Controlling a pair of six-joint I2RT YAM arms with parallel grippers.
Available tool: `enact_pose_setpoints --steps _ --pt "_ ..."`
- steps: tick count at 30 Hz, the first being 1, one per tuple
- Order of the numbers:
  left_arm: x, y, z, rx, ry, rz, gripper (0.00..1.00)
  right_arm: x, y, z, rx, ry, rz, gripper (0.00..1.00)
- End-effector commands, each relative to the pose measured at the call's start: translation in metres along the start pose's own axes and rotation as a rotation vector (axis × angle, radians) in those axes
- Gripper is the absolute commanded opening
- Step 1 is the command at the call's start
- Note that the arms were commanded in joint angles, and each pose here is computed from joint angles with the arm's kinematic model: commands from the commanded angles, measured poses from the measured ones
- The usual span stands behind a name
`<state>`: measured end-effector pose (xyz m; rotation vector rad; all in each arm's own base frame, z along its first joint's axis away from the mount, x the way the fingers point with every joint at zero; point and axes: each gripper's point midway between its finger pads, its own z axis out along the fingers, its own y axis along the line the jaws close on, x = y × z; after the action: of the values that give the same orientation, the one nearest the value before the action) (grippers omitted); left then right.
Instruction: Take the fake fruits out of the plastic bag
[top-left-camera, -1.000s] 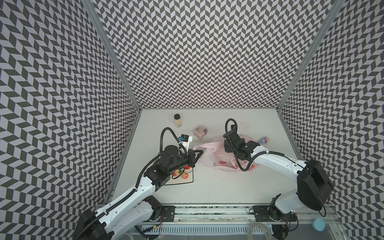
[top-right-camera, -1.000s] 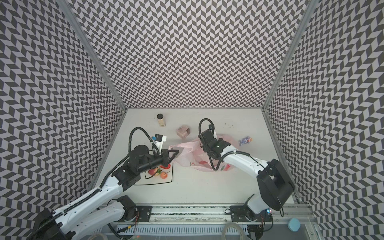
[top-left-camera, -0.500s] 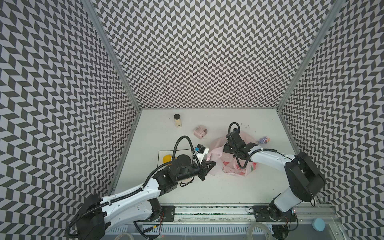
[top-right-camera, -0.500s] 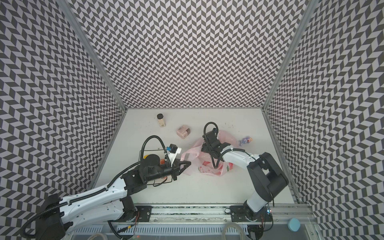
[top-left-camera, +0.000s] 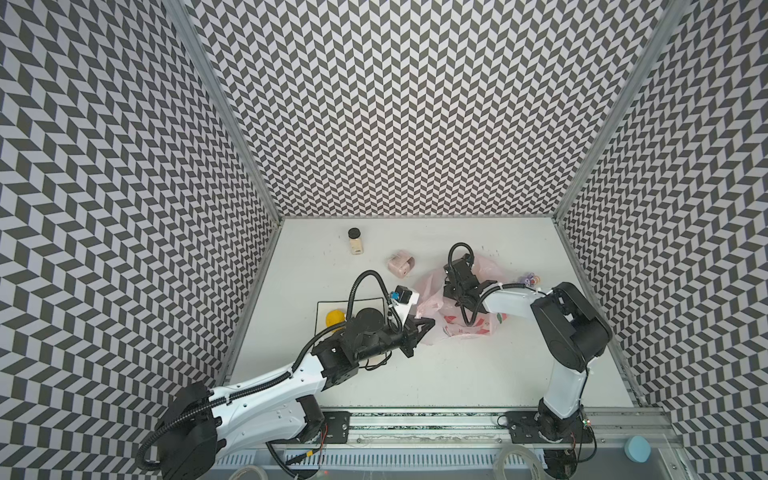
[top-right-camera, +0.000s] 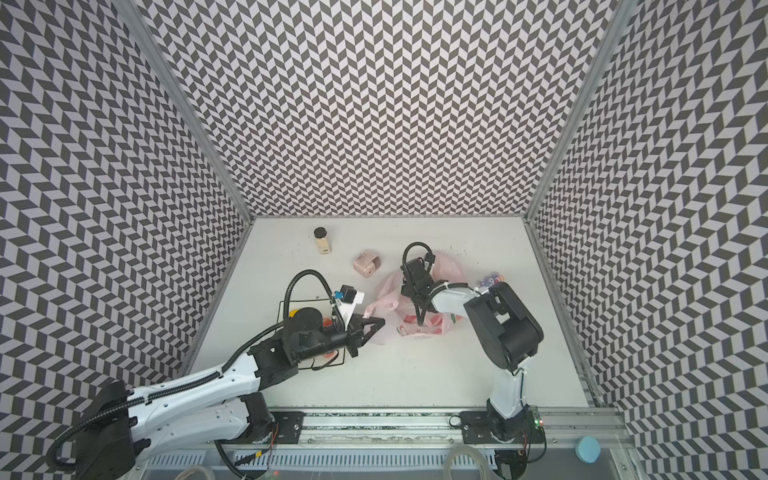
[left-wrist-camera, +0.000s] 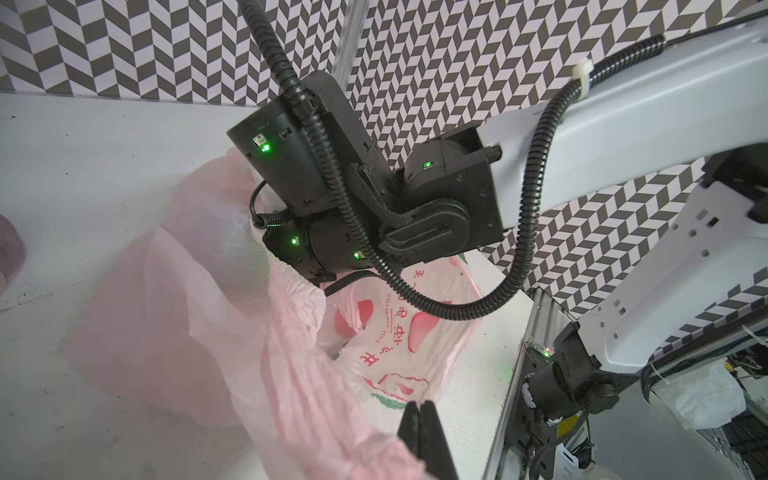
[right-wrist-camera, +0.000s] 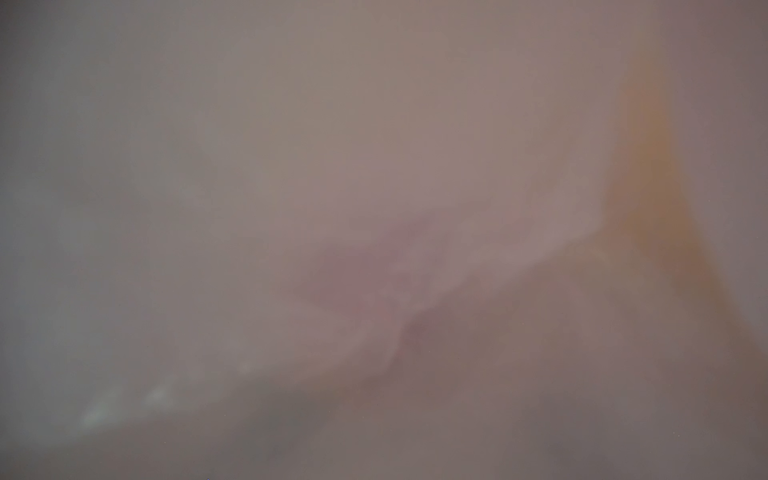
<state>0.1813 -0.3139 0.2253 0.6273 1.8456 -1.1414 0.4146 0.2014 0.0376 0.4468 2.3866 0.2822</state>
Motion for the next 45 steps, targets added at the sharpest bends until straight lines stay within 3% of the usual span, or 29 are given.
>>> enact_pose_setpoints --steps 1,5,10,20,29,36,45 --pt "-0.008 -0.008 0.001 0.028 -0.029 -0.003 0.0 -0.02 0.009 0.008 -0.018 -0.075 0.037 0.89" --pt "-0.008 -0.009 0.002 0.035 -0.021 0.003 0.0 -0.028 0.012 0.013 -0.013 -0.109 0.031 0.9" --pt "-0.007 -0.013 0.005 0.054 0.001 0.016 0.0 -0.031 -0.005 0.03 0.094 -0.102 0.05 0.86" --pt "-0.015 -0.006 0.007 0.01 -0.026 0.004 0.0 -0.046 -0.007 0.031 0.119 -0.142 -0.01 0.66" --pt "-0.034 0.016 0.003 -0.134 -0.115 -0.017 0.0 -0.047 0.007 0.008 0.014 -0.124 -0.122 0.37" --pt "-0.046 0.035 -0.003 -0.219 -0.17 -0.061 0.0 -0.019 0.012 -0.022 -0.133 -0.023 -0.255 0.28" --pt "-0.045 0.037 0.0 -0.214 -0.165 -0.063 0.0 -0.023 0.006 -0.064 -0.187 -0.047 -0.226 0.22"
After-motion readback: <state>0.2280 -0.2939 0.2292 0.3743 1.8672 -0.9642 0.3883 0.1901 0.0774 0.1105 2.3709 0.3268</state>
